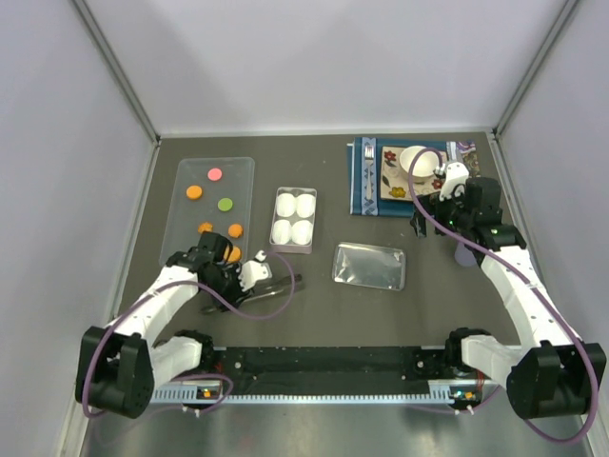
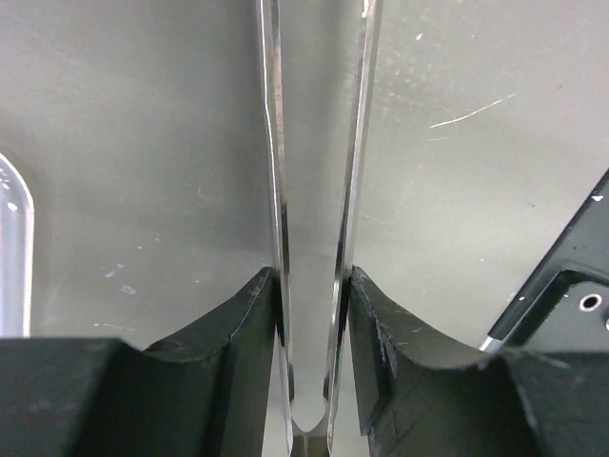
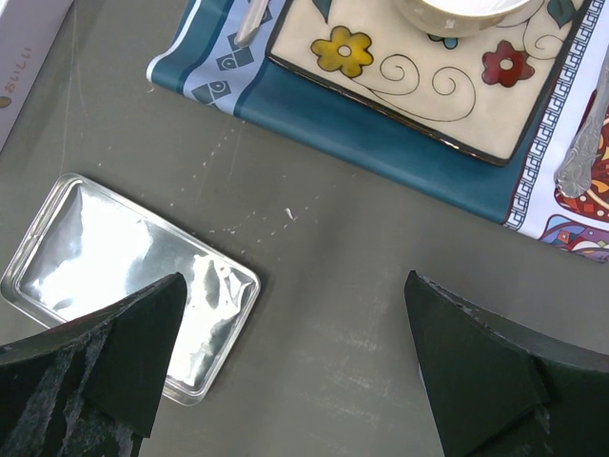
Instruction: Pack the cookies
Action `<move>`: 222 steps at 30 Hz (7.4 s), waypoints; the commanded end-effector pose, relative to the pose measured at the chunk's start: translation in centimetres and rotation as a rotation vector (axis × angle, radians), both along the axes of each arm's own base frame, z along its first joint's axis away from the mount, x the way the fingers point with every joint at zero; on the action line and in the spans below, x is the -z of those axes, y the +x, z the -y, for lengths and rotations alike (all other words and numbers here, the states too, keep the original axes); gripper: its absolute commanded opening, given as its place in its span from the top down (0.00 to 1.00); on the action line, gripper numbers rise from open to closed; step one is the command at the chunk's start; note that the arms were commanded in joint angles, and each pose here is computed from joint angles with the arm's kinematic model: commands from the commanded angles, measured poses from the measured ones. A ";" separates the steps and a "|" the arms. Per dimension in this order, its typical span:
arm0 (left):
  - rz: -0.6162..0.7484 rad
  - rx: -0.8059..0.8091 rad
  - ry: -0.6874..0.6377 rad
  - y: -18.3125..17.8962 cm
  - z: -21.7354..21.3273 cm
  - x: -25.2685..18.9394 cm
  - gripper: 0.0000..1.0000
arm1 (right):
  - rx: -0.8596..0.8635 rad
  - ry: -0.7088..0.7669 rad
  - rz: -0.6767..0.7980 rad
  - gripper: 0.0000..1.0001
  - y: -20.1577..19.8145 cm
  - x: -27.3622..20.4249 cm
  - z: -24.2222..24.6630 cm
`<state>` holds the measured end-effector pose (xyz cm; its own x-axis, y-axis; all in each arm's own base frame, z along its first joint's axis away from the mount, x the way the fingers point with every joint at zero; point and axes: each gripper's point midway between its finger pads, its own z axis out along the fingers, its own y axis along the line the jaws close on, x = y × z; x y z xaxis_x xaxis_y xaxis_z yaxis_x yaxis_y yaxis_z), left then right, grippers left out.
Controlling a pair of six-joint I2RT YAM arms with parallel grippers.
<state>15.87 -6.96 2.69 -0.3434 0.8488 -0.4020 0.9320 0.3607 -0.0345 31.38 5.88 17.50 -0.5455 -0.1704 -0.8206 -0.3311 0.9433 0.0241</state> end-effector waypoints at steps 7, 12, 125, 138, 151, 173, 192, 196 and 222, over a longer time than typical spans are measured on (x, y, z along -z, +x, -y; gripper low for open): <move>0.112 0.015 -0.143 1.2 2.4 -6.7 0.60 | -0.016 -0.005 0.082 0.01 1.1 -2.8 -0.4; 0.135 0.001 -0.167 1.5 2.7 -8.9 0.58 | -0.015 -0.005 0.082 0.01 1.1 -2.8 -0.4; 0.311 -0.881 -0.186 17.6 -11.6 -9.5 0.53 | -0.019 0.001 0.065 0.01 1.2 -2.4 -0.5; 0.288 -0.872 -0.192 17.3 -11.3 -8.4 0.51 | -0.014 -0.004 0.070 0.01 1.2 -2.6 -0.4; 0.276 -0.872 -0.168 17.3 -11.6 -7.5 0.51 | -0.012 -0.008 0.073 0.01 1.2 -2.6 -0.3; 0.256 -0.845 -0.154 16.3 -11.4 -7.5 0.73 | -0.017 -0.004 0.070 0.01 1.2 -2.6 -0.4; 0.345 -0.742 -0.303 15.1 -8.4 -14.7 1.00 | -0.018 -0.004 0.067 0.01 1.3 -2.5 -0.5; 0.369 -0.709 -0.364 14.9 -7.2 -16.2 1.00 | -0.015 -0.005 0.066 0.01 1.3 -2.4 -0.4; 0.344 -0.522 -0.380 17.4 3.3 -17.3 1.00 | -0.004 -0.022 0.067 0.01 1.4 -2.3 -0.1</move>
